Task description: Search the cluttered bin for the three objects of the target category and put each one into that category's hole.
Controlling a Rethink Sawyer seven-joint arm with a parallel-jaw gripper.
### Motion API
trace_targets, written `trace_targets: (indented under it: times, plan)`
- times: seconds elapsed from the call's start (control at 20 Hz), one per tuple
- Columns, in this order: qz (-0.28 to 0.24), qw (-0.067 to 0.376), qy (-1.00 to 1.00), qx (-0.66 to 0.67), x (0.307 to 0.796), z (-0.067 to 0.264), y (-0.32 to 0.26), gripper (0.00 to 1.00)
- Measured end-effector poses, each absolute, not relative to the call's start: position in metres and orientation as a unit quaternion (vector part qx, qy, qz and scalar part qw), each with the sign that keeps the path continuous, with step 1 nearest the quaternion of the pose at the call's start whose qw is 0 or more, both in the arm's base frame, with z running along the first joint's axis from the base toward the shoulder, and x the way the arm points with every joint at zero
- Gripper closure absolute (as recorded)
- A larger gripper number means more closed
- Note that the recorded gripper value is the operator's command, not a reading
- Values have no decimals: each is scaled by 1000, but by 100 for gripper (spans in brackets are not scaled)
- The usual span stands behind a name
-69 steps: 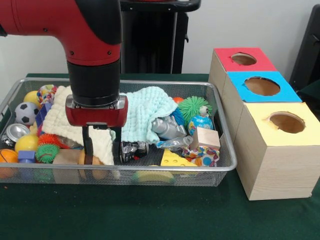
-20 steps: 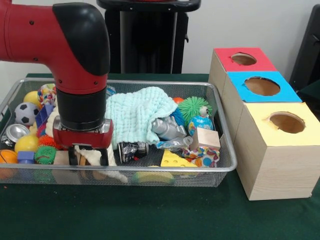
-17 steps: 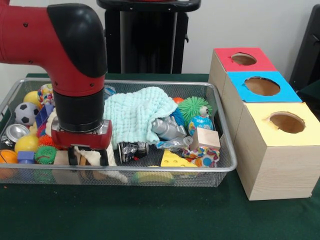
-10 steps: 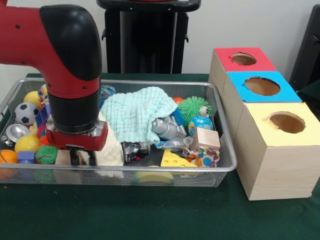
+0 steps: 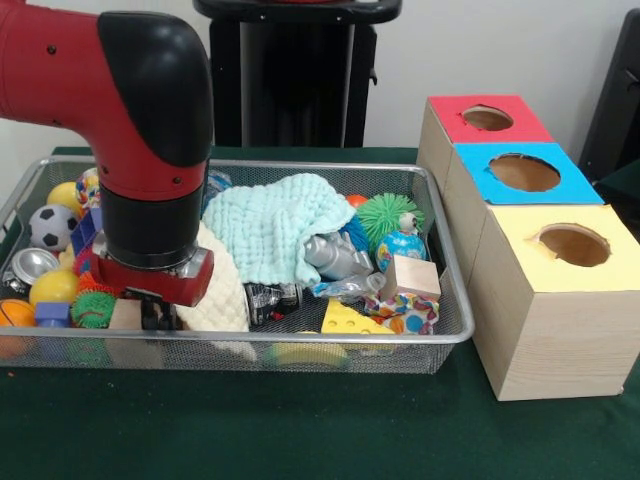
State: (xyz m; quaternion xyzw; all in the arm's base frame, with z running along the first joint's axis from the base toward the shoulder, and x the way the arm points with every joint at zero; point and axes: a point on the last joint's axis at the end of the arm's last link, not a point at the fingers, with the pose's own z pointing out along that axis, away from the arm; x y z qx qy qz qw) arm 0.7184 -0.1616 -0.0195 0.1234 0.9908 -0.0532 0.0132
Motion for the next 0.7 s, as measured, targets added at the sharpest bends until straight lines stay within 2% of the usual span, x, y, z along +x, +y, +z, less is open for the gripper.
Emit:
trace_targets:
  times: [0.45, 0.7]
  plan:
    - [-67, 18, 982, 174, 718, -20, -153, 100]
    - [-56, 16, 966, 251, 719, -22, -141, 100]
